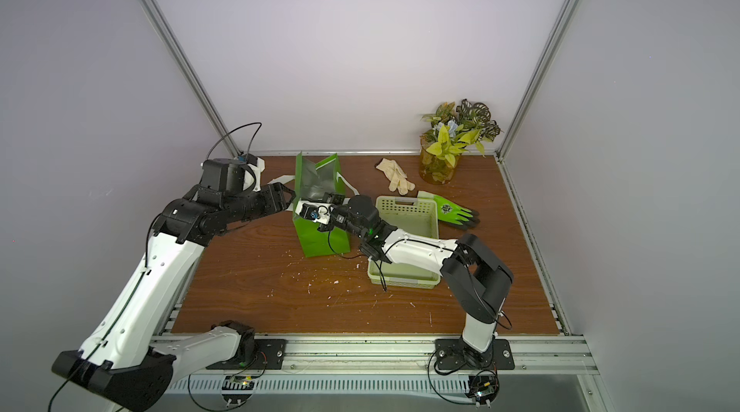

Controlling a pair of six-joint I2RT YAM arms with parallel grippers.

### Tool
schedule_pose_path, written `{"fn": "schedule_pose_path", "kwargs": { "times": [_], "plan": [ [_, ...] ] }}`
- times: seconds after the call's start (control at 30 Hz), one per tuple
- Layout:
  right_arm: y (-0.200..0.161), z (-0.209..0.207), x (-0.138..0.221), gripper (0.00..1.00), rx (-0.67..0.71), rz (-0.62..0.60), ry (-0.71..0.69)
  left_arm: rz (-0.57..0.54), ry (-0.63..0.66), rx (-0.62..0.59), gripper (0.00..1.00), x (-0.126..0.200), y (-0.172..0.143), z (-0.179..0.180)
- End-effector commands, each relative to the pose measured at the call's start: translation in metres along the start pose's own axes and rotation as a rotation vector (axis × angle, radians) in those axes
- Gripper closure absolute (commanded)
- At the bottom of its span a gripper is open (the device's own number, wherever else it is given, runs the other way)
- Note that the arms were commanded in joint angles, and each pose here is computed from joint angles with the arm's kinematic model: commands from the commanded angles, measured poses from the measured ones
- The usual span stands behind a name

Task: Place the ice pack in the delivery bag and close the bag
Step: Tear off the adhesive seal from the delivery bag.

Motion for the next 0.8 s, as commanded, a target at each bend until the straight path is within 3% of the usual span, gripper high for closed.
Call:
{"fn": "schedule_pose_path", "kwargs": {
  "times": [0.0, 0.13, 0.33, 0.5, 0.63, 0.77],
  "plan": [
    [0.016, -0.014, -0.004, 1.00, -0.037, -0.039, -0.042, 0.039, -0.038, -0.030, 0.34, -0.002, -0.007, 0.001],
    [0.016, -0.015, -0.006, 1.00, -0.047, -0.038, -0.038, 0.113, -0.089, -0.057, 0.33, -0.017, -0.015, 0.001],
    [0.017, -0.016, -0.007, 1.00, -0.056, -0.034, -0.046, 0.131, -0.090, -0.076, 0.38, -0.020, -0.019, 0.003],
    [0.018, -0.016, -0.008, 1.00, -0.056, -0.032, -0.043, 0.173, -0.088, -0.078, 0.55, -0.032, -0.023, 0.006],
    [0.018, -0.019, -0.008, 1.00, -0.054, -0.022, -0.063, 0.143, -0.044, -0.085, 0.76, -0.027, -0.021, 0.008],
    [0.021, -0.025, -0.009, 1.00, -0.043, -0.011, -0.096, 0.118, -0.026, -0.091, 0.90, -0.021, -0.021, 0.009]
  ]
}}
Point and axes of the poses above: each gripper's point midway between its finger pads, its own x axis back along the fingers, its own z axis along the line the jaws close on, y = z × x, the point moved 10 cm from there along x, back along the fingers, and after that the axes turned 7 degrees about -x, right-handed, at the moved point
